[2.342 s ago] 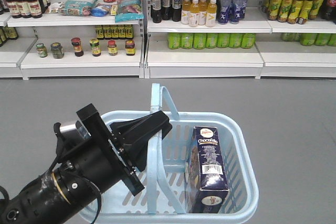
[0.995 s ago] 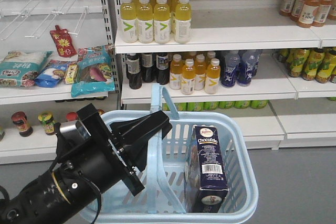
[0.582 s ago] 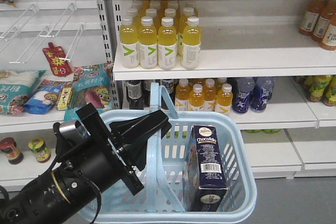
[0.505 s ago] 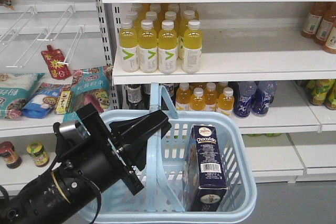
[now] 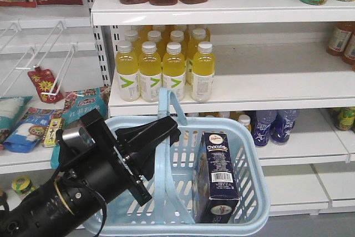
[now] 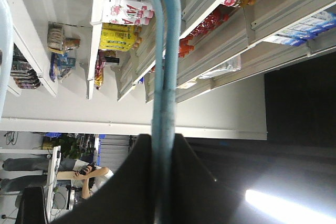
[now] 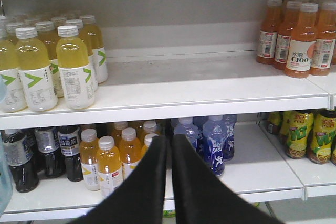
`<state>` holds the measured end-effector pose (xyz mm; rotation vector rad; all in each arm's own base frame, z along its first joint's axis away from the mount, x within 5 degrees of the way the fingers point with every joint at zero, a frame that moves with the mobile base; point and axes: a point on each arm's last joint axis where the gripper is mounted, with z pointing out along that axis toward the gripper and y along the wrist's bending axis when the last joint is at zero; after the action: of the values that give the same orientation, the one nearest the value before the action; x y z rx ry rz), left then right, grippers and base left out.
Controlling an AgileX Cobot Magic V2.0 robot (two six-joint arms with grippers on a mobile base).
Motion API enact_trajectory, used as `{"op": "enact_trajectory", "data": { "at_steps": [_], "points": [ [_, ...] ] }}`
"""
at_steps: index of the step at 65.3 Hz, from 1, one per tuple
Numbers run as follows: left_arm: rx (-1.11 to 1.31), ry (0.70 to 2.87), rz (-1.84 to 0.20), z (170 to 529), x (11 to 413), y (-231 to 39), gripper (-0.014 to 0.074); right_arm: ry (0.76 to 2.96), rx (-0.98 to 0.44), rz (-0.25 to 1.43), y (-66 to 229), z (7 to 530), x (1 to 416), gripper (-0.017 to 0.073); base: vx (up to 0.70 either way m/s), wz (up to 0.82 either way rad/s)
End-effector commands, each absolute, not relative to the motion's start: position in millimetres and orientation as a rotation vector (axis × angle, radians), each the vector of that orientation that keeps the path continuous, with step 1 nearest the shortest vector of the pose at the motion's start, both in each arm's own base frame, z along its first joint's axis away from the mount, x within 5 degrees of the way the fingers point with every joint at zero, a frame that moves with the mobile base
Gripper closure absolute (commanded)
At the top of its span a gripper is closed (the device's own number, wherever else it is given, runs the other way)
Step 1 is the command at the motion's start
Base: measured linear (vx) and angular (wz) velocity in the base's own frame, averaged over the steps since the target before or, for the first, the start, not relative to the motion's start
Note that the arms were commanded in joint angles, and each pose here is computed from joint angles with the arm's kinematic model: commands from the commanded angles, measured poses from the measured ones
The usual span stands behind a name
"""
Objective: Left arm holds basket, right arm returns cookies
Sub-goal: 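Turn and drive away from the shelves carrying the basket in the left gripper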
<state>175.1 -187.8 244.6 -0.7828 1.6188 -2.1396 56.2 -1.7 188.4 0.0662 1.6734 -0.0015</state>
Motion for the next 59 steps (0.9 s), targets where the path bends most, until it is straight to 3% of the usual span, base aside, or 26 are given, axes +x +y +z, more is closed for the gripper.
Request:
{"op": "enact_trajectory", "data": {
  "at_steps": [1, 25, 59],
  "points": [
    [-0.588, 1.255, -2.389, 284.5, 166.3, -180.6, 0.0594, 1.608, 0.061, -0.017, -2.4, 189.6, 56.5, 0.0566, 0.11, -0.11],
    [-0.587, 1.256, -2.389, 284.4, 166.3, -180.6, 0.0594, 1.608, 0.061, -0.017, -2.4, 189.6, 56.5, 0.0566, 0.06, -0.29],
    [-0.587, 1.256, -2.389, 284.4, 166.3, -180.6, 0.0594, 1.608, 0.061, -0.017, -2.4, 189.6, 56.5, 0.0566, 0.04, -0.53]
  ]
}}
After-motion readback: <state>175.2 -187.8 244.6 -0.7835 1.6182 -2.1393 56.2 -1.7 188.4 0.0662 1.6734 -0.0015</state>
